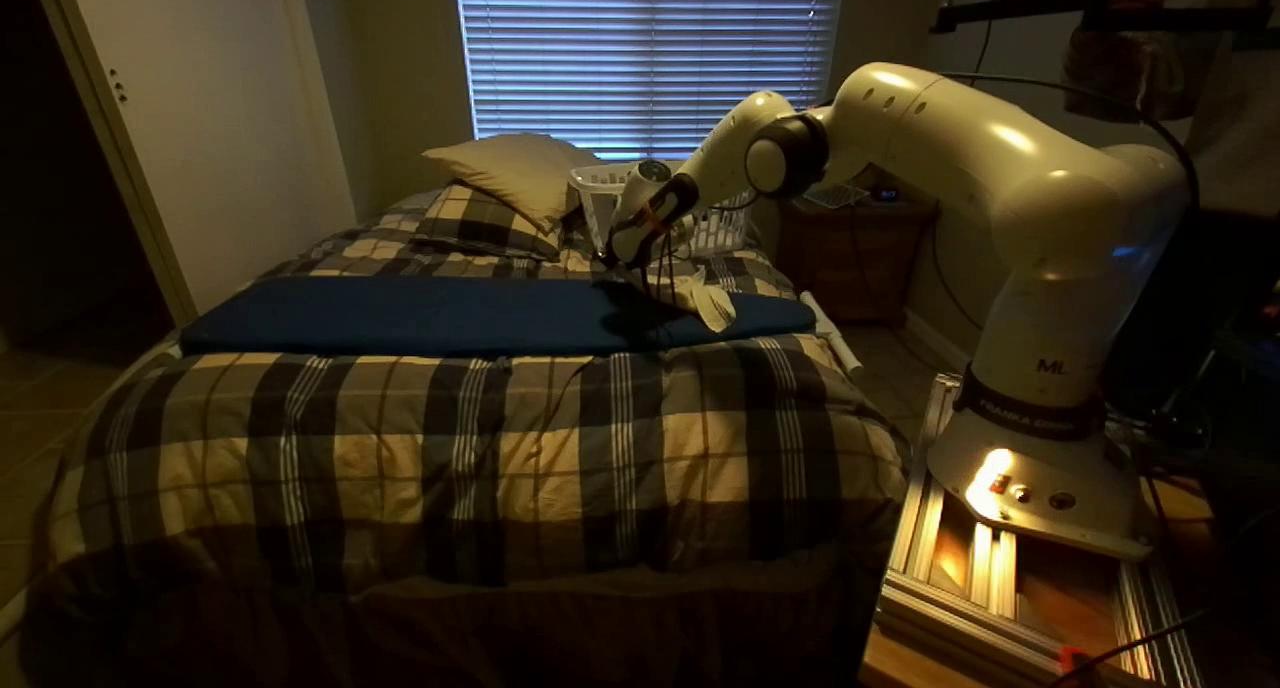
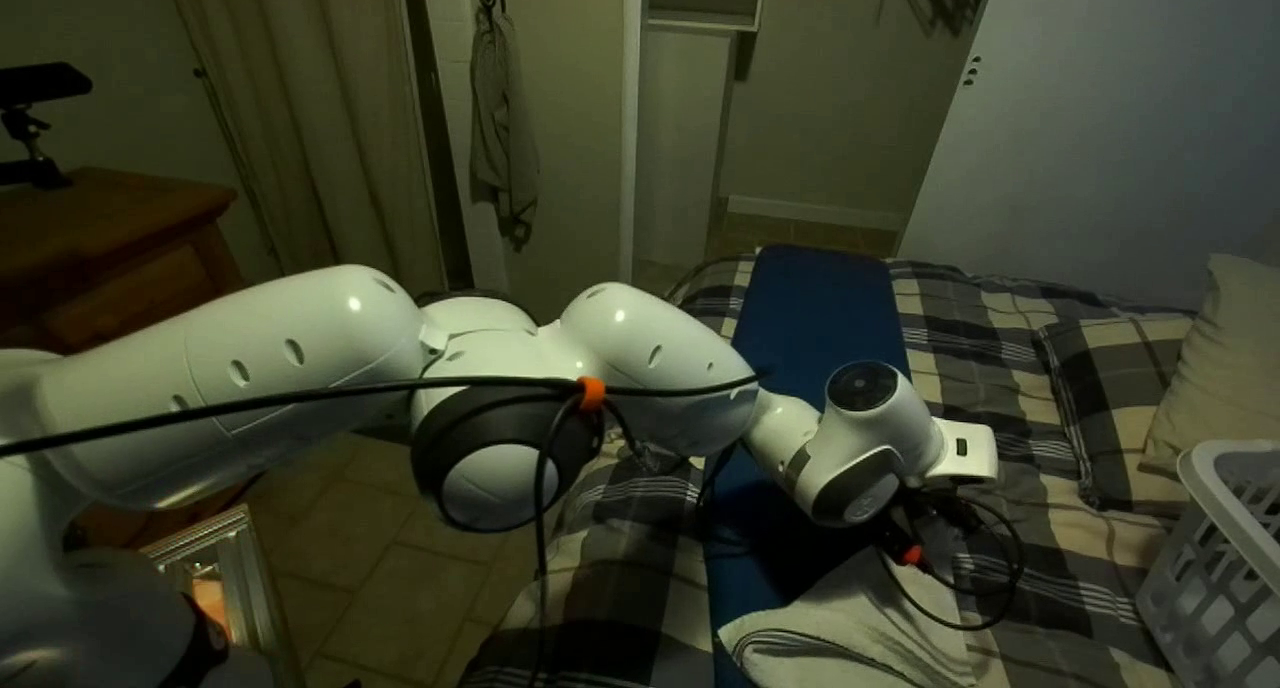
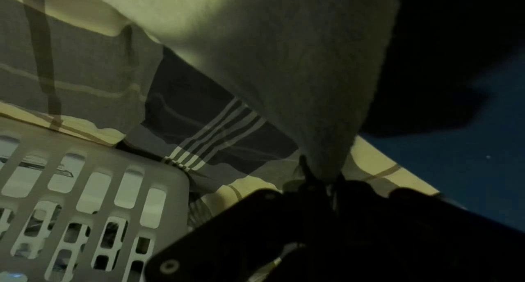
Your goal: Fold the white cloth
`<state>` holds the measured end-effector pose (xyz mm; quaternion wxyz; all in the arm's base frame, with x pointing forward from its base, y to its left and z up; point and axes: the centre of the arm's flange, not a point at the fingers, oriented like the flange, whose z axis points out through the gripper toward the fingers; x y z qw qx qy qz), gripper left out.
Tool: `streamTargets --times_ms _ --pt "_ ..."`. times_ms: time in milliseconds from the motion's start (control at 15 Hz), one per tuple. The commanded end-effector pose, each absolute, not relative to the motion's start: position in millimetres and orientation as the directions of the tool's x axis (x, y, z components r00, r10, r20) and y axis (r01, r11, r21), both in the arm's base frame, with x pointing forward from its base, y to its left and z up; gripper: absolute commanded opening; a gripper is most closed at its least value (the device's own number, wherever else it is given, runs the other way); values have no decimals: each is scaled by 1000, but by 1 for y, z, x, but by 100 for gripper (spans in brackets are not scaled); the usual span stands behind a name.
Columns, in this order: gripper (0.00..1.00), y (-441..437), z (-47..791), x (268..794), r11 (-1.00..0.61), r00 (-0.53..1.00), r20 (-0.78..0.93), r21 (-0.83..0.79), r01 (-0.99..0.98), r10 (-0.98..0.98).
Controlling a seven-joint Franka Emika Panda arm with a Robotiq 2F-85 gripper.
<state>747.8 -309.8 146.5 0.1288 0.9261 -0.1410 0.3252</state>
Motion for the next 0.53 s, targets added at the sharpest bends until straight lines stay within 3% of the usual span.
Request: streamTargets --times_ms 0,467 --pt "5 -316 175 734 -924 776 595 138 -356 -210" --pt "5 -316 211 702 -892 848 445 199 -406 -287"
